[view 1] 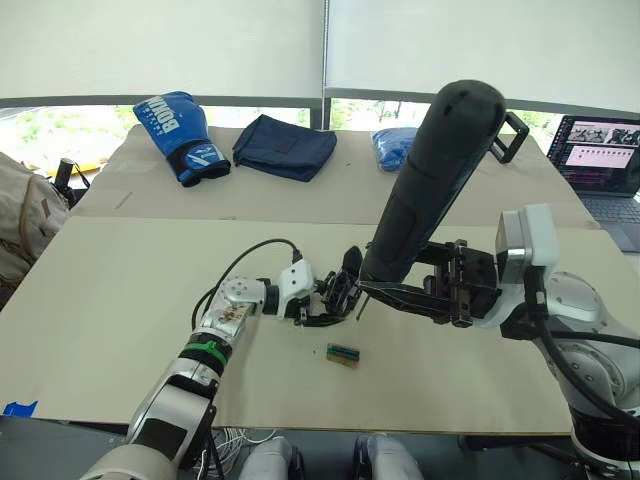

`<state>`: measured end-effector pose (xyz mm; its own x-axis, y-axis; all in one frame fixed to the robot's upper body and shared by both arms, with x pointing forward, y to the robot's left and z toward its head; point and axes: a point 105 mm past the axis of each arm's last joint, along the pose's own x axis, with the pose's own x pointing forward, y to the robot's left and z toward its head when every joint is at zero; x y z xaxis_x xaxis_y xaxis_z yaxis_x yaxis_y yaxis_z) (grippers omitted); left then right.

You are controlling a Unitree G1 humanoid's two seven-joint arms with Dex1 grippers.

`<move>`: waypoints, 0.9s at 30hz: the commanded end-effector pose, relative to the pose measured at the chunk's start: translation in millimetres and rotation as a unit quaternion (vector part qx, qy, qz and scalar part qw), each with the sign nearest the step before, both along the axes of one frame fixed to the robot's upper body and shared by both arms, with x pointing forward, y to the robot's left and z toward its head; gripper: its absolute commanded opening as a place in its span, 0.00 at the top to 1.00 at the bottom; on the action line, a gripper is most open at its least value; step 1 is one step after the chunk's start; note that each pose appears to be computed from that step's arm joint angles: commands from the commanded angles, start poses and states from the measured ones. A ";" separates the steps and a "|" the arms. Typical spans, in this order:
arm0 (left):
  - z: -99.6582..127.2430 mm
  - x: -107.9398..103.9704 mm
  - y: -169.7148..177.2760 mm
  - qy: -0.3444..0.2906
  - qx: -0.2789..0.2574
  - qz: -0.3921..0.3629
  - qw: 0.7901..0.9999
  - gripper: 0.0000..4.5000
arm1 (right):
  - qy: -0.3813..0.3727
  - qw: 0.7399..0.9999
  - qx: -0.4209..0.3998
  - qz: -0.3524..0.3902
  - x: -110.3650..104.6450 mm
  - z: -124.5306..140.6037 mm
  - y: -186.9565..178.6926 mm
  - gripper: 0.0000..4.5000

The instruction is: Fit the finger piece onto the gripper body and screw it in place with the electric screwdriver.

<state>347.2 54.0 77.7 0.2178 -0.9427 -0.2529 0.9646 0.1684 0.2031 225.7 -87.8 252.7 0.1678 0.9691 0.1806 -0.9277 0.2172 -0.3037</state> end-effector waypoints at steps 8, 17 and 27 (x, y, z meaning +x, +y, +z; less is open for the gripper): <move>3.2 -15.0 2.8 0.012 -0.032 0.066 0.997 0.01 | -0.029 0.999 0.010 0.012 -9.0 12.0 0.2 0.56; -3.8 -26.7 -8.5 0.017 -0.032 0.083 0.996 0.01 | -0.030 0.999 0.010 0.014 -8.0 12.0 1.8 0.56; -7.6 -19.1 -7.5 0.018 -0.022 0.104 0.994 0.38 | -0.034 0.999 0.011 0.011 -6.7 13.4 2.7 0.56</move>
